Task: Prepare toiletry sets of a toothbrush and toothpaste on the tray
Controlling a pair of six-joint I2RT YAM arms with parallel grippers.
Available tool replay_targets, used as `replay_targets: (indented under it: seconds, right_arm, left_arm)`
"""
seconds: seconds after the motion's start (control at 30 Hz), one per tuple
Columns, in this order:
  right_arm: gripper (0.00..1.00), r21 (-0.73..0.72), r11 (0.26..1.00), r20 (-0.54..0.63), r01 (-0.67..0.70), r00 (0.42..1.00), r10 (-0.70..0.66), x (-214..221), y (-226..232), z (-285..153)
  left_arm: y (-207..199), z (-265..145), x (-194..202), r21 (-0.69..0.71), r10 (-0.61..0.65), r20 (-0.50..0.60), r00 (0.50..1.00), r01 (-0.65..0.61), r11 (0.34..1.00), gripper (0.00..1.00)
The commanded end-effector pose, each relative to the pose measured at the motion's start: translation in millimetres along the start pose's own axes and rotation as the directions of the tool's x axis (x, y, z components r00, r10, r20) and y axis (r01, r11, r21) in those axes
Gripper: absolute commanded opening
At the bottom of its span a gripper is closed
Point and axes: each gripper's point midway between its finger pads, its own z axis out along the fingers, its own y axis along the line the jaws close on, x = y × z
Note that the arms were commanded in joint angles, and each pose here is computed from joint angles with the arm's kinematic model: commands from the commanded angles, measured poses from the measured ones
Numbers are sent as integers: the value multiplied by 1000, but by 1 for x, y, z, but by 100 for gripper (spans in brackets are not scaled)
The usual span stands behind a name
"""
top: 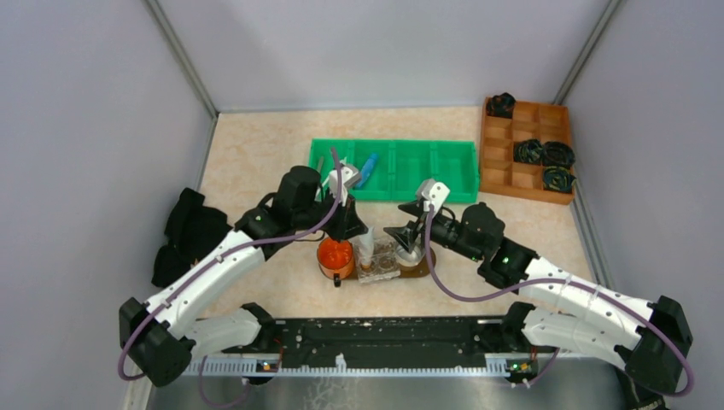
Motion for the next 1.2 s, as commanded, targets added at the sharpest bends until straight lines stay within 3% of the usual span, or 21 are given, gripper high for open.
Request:
replay_targets:
  seconds: [0.0, 0.23, 0.57, 0.77, 0.87, 0.97, 1.0, 1.17]
  right_arm:
    - [63, 0, 1000, 15, -3, 1000, 3, -3, 1, 0]
    - [62, -4, 1000, 13, -3, 1000, 4, -2, 1, 1]
    - [63, -4, 1000, 5, -2, 1000, 2, 0, 1, 2]
    - [63, 8, 1000, 6, -4, 1000, 4, -3, -1, 2]
    - [64, 88, 996, 6, -21, 1000, 20, -8, -16, 1]
    - [70, 242, 968, 7, -62, 998, 62, -16, -43, -5]
    - [72, 280, 957, 12, -74, 997, 73, -20, -50, -7]
    - [78, 400, 896, 38, -192, 980, 193, -33, -84, -18]
  left_arm:
    - [-9, -3, -9, 35, 26, 45, 999, -28, 999, 16]
    - [-7, -5, -7, 21, 14, 40, 999, -15, 1000, 30]
    - [-9, -12, -12, 8, 18, 62, 998, -19, 1000, 33]
    - [-27, -37, -42, 27, 39, 165, 986, -44, 999, 34]
    - [-38, -50, -49, 47, 10, 182, 983, -19, 999, 23]
    - [-42, -48, -28, 73, -103, 75, 992, 98, 993, 4]
    - [-44, -46, -17, 82, -140, 36, 990, 136, 987, 2]
    - [-47, -46, 24, 93, -229, -53, 972, 233, 968, 24]
